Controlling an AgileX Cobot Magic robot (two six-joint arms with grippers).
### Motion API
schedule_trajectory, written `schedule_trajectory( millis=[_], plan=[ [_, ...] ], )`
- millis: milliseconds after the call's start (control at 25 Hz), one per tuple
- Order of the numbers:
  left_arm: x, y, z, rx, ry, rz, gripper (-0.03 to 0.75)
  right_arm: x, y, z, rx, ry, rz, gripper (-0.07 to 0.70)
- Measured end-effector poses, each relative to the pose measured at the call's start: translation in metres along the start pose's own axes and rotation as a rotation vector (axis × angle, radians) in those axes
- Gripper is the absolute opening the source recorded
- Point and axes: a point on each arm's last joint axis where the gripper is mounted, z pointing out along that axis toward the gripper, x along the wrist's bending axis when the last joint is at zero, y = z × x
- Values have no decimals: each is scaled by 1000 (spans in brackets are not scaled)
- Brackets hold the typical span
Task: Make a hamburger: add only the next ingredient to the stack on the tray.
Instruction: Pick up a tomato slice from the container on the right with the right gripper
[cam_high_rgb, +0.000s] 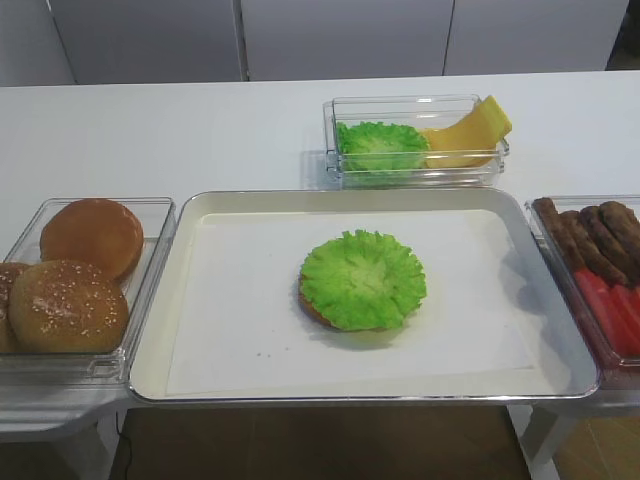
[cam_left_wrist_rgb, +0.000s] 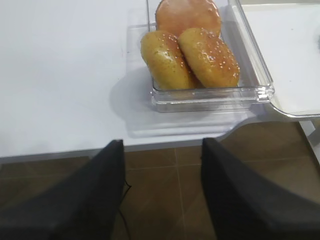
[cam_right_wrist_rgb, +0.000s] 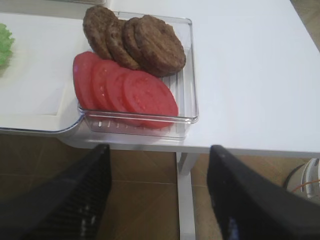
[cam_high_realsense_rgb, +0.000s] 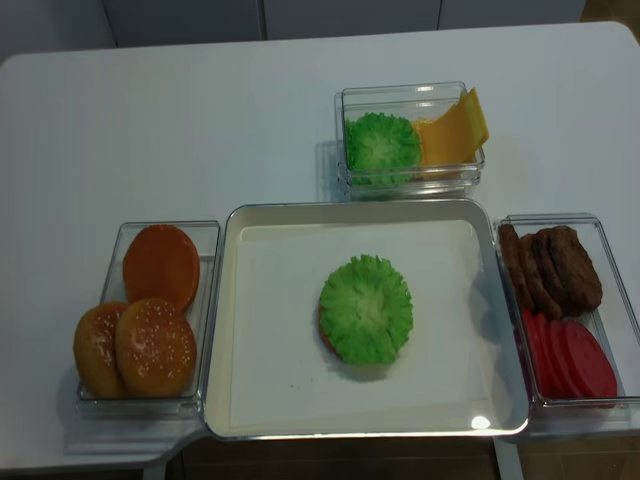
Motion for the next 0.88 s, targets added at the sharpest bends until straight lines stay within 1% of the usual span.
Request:
schedule_trajectory(
  millis=[360, 520, 560, 680, 760, 800, 880],
  plan=[
    [0, 0, 0, 0, 0, 0, 372, 0, 0, 0, 0, 0, -2, 455],
    [0, 0, 0, 0, 0, 0, 372, 2, 1, -1, -9, 20, 7, 422],
    [0, 0, 0, 0, 0, 0, 372, 3, 3, -2, -30, 39, 16, 404],
    [0, 0, 0, 0, 0, 0, 372, 8, 17, -10, -158, 91, 47, 355],
    [0, 0, 0, 0, 0, 0, 372, 9, 30, -14, -228, 116, 66, 342],
    [0, 0, 0, 0, 0, 0, 372, 10, 38, -14, -232, 125, 74, 340],
    [0, 0, 0, 0, 0, 0, 372, 10, 57, -8, -202, 133, 85, 337]
  ],
)
